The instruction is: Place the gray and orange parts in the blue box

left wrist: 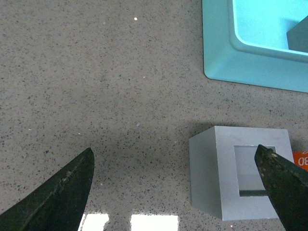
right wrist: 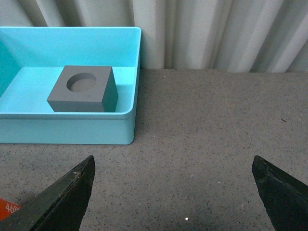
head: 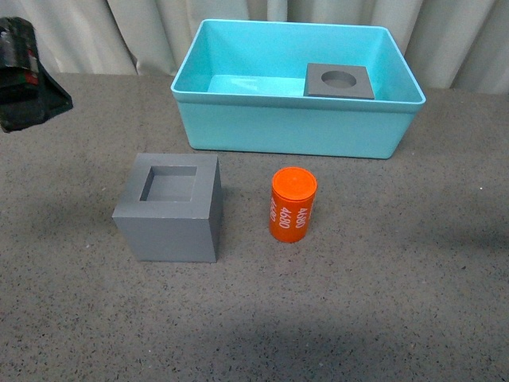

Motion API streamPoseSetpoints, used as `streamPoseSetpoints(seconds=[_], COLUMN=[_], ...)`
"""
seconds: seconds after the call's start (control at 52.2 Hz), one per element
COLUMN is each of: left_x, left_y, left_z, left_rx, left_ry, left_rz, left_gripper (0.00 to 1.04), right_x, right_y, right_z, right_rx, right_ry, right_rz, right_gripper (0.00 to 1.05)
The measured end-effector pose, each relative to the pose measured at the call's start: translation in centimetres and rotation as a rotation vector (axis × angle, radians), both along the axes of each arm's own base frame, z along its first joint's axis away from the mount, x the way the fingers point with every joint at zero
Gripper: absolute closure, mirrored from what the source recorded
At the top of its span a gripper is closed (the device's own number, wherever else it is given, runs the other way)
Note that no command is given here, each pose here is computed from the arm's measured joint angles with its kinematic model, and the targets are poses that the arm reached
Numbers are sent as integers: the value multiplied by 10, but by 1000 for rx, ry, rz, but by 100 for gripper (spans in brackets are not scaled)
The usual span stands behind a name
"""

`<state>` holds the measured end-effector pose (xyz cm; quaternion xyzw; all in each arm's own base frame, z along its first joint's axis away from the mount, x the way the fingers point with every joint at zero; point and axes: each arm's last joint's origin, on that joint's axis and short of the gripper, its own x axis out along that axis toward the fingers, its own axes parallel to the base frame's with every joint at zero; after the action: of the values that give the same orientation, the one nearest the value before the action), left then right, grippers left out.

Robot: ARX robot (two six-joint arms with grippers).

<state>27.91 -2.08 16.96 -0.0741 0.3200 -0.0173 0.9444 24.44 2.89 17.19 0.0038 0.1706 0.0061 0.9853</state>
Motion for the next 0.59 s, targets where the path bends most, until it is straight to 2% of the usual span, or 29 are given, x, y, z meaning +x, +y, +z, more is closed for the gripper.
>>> streamPoseSetpoints(seconds=[0.288, 0.594], left_x=[10, 28], left_y=[-17, -31], left_z=[-23, -28], left_rx=[1, -2], left_ry=[107, 125], left_rz=[-116, -172], left_gripper=[7, 7], right_x=[0, 0], right_y=[0, 0], right_z=[0, 0], right_rx=[0, 0], right_ry=[0, 0], right_rz=[0, -1], right_gripper=[10, 10])
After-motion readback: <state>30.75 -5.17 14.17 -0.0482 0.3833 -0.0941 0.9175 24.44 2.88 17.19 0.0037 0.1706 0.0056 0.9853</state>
